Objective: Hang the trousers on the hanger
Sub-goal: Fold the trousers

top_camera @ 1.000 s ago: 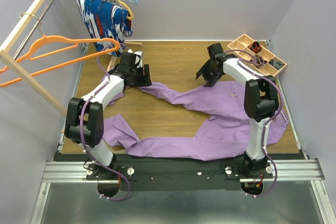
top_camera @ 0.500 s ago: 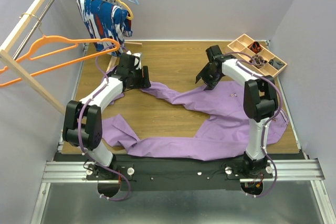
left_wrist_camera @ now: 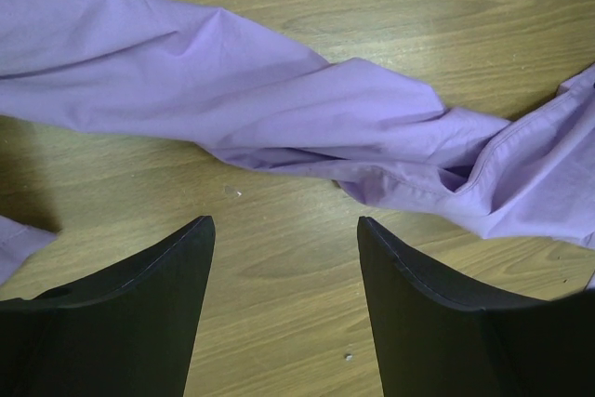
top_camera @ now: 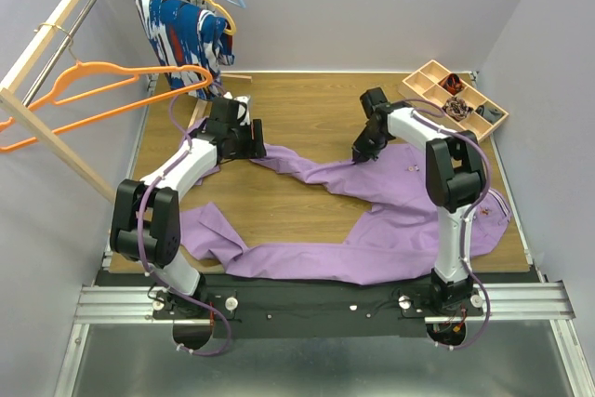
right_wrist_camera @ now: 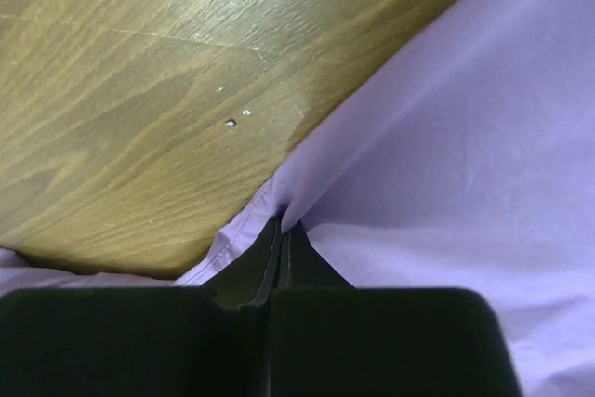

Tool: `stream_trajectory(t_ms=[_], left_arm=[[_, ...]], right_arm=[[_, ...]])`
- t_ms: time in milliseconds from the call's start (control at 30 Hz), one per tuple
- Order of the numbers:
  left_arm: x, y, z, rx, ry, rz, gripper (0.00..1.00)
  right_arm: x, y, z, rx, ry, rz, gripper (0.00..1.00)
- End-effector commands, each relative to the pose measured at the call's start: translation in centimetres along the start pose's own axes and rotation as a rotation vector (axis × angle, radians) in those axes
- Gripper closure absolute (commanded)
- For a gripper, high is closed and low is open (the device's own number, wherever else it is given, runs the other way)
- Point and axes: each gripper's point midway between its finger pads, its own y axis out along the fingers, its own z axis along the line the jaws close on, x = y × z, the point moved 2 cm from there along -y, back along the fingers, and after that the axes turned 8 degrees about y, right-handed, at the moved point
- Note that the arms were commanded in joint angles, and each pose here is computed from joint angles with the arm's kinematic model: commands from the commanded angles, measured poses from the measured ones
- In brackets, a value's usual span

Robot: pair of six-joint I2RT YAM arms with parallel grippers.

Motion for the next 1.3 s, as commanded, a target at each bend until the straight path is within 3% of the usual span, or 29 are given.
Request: stream_trajectory(t_ms=[0, 167, 400, 567, 867, 1100, 1267], left_arm=[[-0.7, 0.1, -0.2, -0.028, 0.055, 0.003, 0.28], [-0.8, 0.6, -1.4, -0.080, 0.114, -0.011, 0.28], [-3.0, 2.6, -2.6, -0.166, 0.032, 0.073, 0.28], [-3.1, 3.9, -2.4, -0.153, 0.007, 0.073, 0.28], [0.1, 6.0, -3.9, -0.243, -0.041, -0.059, 0.27], [1.1, 8.2, -4.1, -0.258, -0.142, -0.055, 0.26], [2.3, 7.7, -4.2, -0.282, -0.235, -0.117, 0.25]], right_arm=[[0.4, -1.9, 1.0, 0.023, -0.023, -0.032, 0.99], [2.2, -7.2, 0.5, 0.038, -0.008, -0.167, 0.99], [3.3, -11.0, -2.6, 0.013, 0.043, -0.270, 0.99], [2.7, -10.6, -4.0, -0.012, 0.064, -0.254, 0.99], [1.9, -10.7, -4.9, -0.016, 0.079, -0.238, 0.99], [1.9, -11.0, -4.9, -0.009, 0.080, -0.242, 0.99], [1.7, -10.9, -5.2, -0.015, 0.079, -0.237, 0.99]])
